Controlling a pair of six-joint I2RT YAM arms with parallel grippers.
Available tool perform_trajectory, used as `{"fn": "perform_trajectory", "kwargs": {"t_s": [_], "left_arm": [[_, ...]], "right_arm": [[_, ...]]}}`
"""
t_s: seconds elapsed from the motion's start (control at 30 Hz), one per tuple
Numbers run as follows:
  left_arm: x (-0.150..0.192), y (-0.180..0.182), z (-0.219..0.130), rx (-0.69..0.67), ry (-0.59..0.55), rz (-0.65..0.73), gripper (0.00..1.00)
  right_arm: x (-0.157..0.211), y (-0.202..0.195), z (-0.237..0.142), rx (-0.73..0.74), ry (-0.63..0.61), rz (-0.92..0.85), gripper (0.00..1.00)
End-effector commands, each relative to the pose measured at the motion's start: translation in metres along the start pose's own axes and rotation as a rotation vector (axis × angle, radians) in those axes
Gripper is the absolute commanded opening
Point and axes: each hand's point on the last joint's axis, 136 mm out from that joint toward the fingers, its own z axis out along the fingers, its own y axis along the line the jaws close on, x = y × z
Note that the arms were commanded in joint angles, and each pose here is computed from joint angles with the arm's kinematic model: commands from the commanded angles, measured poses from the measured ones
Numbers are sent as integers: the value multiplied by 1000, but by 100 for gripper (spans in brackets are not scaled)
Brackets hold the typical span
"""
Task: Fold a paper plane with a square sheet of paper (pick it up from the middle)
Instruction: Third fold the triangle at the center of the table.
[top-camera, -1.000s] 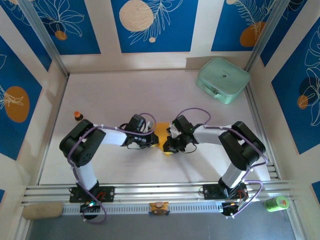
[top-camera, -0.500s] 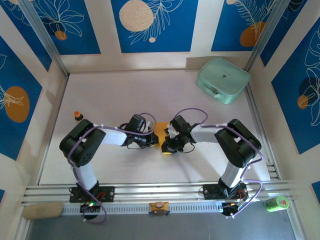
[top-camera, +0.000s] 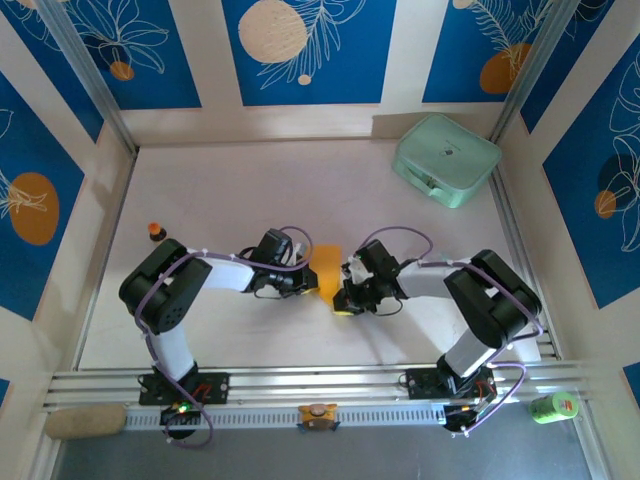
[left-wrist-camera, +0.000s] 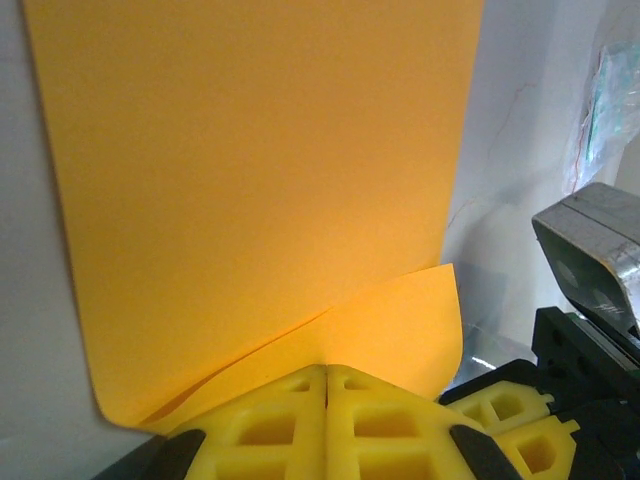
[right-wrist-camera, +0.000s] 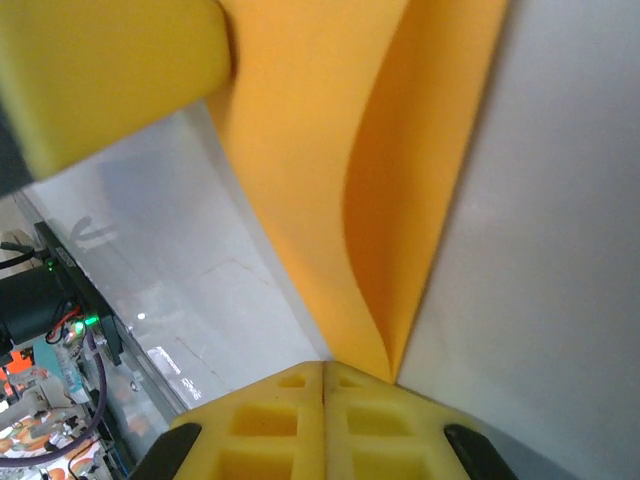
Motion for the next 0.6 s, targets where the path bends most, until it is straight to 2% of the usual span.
{"fn": "perform_trajectory", "kwargs": {"t_s": [0.0,0.1,0.37,0.57], "left_arm": [[1,14,1,-59,-5,-18,0],[0,11,0,-50,-10,-17,0],[-1,9,0,-44,-14,-16,0],[-3,3,-2,-33,-18,-4,0]], "right_arm": [[6,11,-12,-21,13,13,6],[-7,27,-19,-26,-10,-15,7],[-33,27,-3,20,-7,-8,8],[-26,-2,8,108,30,69,6]]}}
